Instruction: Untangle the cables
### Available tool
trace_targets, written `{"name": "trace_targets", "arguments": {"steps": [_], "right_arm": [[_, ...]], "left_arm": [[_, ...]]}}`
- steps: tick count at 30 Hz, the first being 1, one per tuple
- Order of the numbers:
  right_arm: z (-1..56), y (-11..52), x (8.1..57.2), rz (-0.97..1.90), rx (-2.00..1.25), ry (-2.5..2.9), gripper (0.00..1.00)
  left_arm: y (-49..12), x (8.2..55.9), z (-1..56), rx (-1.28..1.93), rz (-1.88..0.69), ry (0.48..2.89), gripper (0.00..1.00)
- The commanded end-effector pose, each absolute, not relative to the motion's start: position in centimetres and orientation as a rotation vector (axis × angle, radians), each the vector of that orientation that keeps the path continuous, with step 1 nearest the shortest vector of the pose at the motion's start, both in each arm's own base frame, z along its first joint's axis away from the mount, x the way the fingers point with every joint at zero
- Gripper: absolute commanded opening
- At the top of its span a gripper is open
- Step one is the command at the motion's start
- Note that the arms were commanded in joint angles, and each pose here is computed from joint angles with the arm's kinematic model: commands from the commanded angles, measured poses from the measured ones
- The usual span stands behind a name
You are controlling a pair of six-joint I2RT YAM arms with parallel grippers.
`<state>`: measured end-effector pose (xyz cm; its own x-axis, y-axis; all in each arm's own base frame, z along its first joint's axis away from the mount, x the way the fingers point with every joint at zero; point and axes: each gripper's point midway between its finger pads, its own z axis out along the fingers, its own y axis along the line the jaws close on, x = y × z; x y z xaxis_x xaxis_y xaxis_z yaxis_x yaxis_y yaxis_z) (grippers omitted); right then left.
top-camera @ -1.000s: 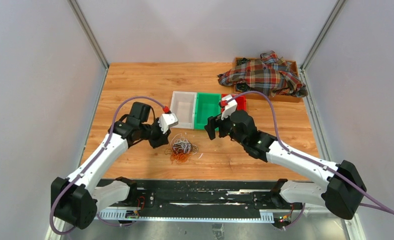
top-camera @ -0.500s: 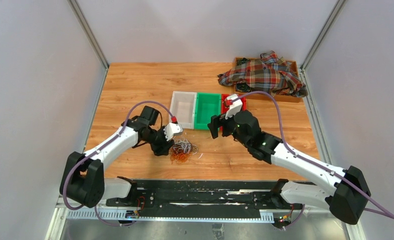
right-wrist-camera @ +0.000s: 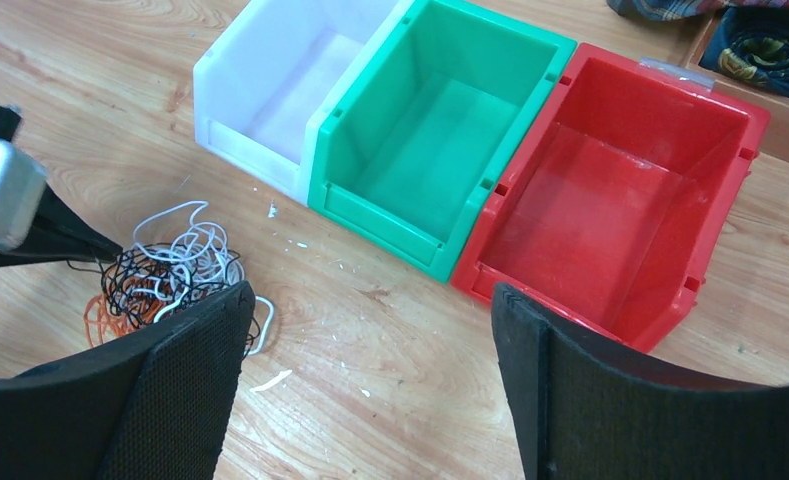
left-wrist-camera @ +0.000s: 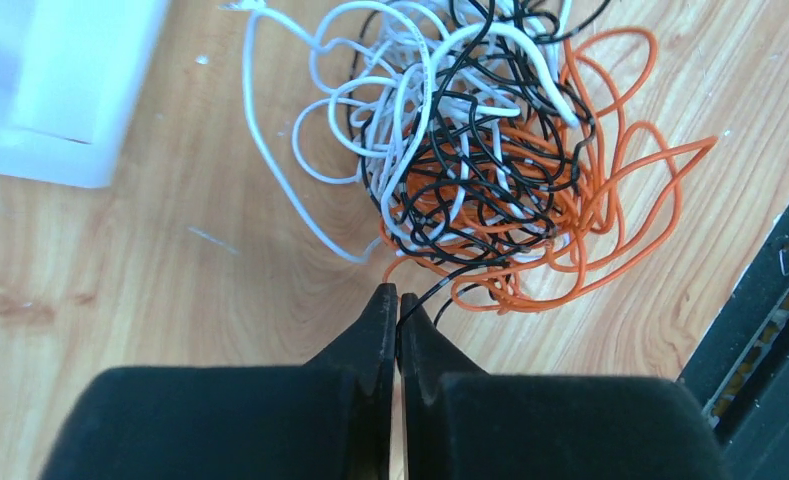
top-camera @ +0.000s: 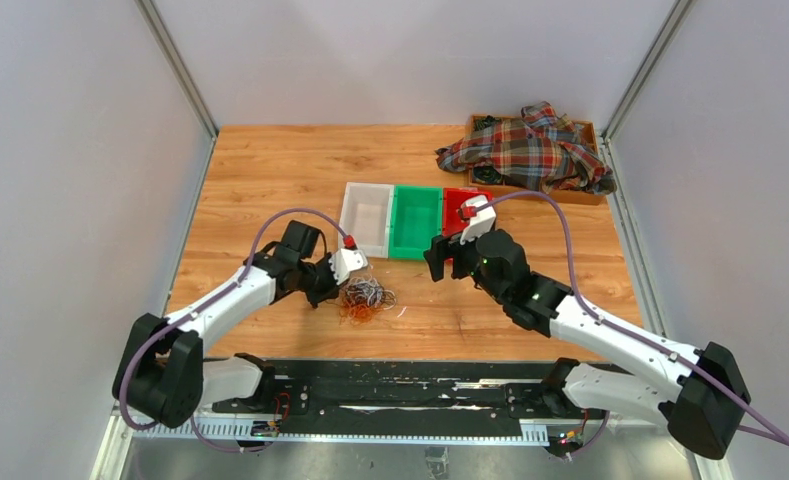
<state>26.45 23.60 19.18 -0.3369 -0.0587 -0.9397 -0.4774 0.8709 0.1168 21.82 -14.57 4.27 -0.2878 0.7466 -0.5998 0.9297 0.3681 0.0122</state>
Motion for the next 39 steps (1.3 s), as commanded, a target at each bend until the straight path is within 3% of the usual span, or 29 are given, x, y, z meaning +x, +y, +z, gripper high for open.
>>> {"name": "trace_targets", "arguments": {"steps": [1,9,20,26,39], "right_arm": [[19.9,24.0,26.0,0.485,-0.405,1.835,0.87],[20.0,26.7,25.9,0.582,-0.473,1.813,0.86],[22.9,34.8,23.3,0.798,-0.644,1.665,0.90],[25.6,38.5,22.5,0.972,-0.595,1.573,0.90],[27.0,42.8,21.3,1.063,-0.653,1.493,0.91]], "left_arm": [[-15.2,23.1,7.2,1.364,-0.422,2.040,0.01],[-14.6,20.5,12.2,1.267,-0.492,2.157,0.01],[-15.2,20.7,21.3,1.143,-0.502,2.050,0.01],[-15.6,20.9,24.2,1.134,-0.515,2.019,0.01],[-15.8,21.1,28.7,1.131,-0.504,1.949,0.01]]}}
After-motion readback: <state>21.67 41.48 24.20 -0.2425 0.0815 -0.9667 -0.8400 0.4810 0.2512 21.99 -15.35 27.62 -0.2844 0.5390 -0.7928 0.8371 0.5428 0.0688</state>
